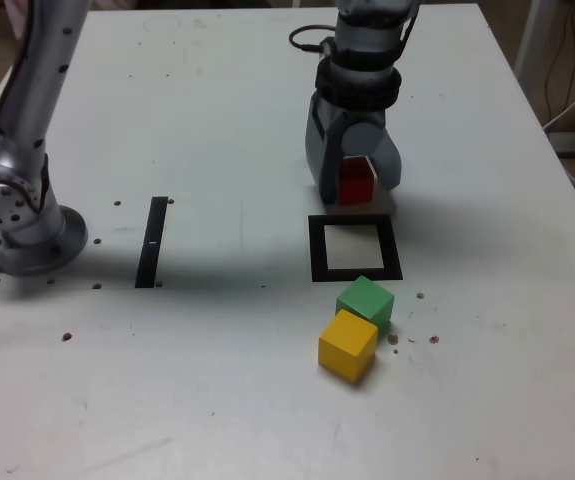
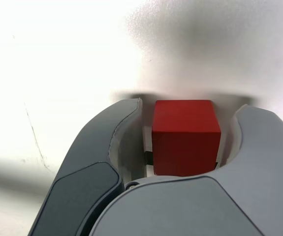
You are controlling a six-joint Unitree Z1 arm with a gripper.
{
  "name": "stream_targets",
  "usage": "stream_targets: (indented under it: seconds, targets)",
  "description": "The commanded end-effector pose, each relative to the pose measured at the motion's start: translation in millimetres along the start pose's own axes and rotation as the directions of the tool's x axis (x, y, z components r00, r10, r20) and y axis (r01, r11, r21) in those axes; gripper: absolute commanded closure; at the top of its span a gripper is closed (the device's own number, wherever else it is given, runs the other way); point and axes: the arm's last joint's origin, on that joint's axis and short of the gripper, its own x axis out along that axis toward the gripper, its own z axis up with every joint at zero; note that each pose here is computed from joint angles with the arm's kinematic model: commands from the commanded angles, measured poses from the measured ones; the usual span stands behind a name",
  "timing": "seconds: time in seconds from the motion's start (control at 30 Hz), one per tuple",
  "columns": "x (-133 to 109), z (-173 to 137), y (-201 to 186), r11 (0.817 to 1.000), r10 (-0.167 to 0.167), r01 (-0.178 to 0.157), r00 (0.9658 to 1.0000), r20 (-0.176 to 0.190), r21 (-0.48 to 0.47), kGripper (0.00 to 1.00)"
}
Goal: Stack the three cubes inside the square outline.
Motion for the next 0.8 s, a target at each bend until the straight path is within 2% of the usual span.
stream_targets:
  seconds: [0.0, 0.2, 0.4, 0.5, 0.77]
  targets:
    - [-1.6, -0.3, -0.3, 1.0, 0.01, -0.01, 0.9999, 0.006, -0.002, 0.5]
    - [-3.2, -0.1, 0.9, 0.999, 0.032, -0.032, 0.9994, 0.015, -0.006, 0.53]
    - [-5.3, -1.2, 1.0, 1.0, 0.03, -0.03, 0.9993, 0.022, -0.007, 0.7]
    - [-7.8, -2.8, 0.7, 1.0, 0.026, -0.026, 0.9993, 0.028, -0.007, 0.75]
    - [-26.2, -10.4, -13.1, 0.999, 0.015, -0.018, 0.9968, 0.079, 0.034, 0.77]
